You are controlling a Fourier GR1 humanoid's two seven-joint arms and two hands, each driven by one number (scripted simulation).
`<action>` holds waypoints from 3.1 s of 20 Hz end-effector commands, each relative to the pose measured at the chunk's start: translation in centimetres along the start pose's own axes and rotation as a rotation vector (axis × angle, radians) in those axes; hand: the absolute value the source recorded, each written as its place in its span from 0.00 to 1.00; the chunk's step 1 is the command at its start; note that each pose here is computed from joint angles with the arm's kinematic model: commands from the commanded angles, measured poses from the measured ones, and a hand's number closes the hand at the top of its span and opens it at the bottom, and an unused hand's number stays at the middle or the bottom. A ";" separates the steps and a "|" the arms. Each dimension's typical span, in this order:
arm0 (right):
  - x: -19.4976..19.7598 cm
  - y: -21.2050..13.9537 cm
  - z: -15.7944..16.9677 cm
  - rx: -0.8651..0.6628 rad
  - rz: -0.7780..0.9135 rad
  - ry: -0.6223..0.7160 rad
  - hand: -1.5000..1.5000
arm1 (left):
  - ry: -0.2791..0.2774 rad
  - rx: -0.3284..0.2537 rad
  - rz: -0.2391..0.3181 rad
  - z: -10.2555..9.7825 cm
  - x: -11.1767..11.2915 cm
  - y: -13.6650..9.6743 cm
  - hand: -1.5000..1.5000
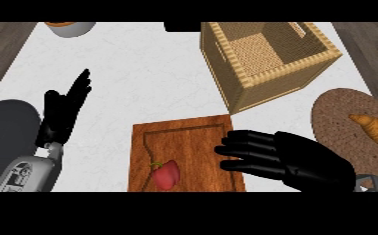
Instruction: Pick the bell pepper from the cutting board and place it in the basket
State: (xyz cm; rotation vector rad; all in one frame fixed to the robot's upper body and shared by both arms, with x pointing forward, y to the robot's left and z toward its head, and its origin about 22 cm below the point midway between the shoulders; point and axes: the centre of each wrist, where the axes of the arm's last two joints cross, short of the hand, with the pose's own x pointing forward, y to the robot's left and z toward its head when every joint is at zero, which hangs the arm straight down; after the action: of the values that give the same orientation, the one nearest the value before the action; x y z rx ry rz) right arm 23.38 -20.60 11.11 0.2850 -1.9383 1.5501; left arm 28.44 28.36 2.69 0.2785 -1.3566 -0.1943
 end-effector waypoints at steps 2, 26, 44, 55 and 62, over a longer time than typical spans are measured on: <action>2.4 2.0 -0.3 0.013 -0.021 0.034 0.00 | -0.012 -0.019 -0.010 0.7 -1.2 -0.6 0.50; -4.6 8.1 -7.0 -0.069 -0.023 0.069 0.00 | -0.028 0.001 -0.016 -1.5 -0.6 -0.5 0.50; -4.6 11.4 -10.9 -0.082 -0.036 0.071 0.00 | -0.005 -0.015 -0.012 -1.3 3.1 -0.1 0.50; -7.8 14.8 -11.9 -0.014 -0.036 0.121 0.00 | -0.009 0.000 0.007 -1.5 -0.2 0.6 0.50; -5.2 15.2 -12.0 -0.008 -0.036 0.120 0.00 | -0.009 -0.015 -0.012 -1.1 0.6 0.3 0.50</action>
State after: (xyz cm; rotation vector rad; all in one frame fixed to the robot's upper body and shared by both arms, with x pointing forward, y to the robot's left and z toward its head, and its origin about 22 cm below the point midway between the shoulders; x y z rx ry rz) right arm 24.80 -6.61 -2.65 0.2136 -1.8470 1.4897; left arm 28.91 27.81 2.34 0.2672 -1.3609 -0.2119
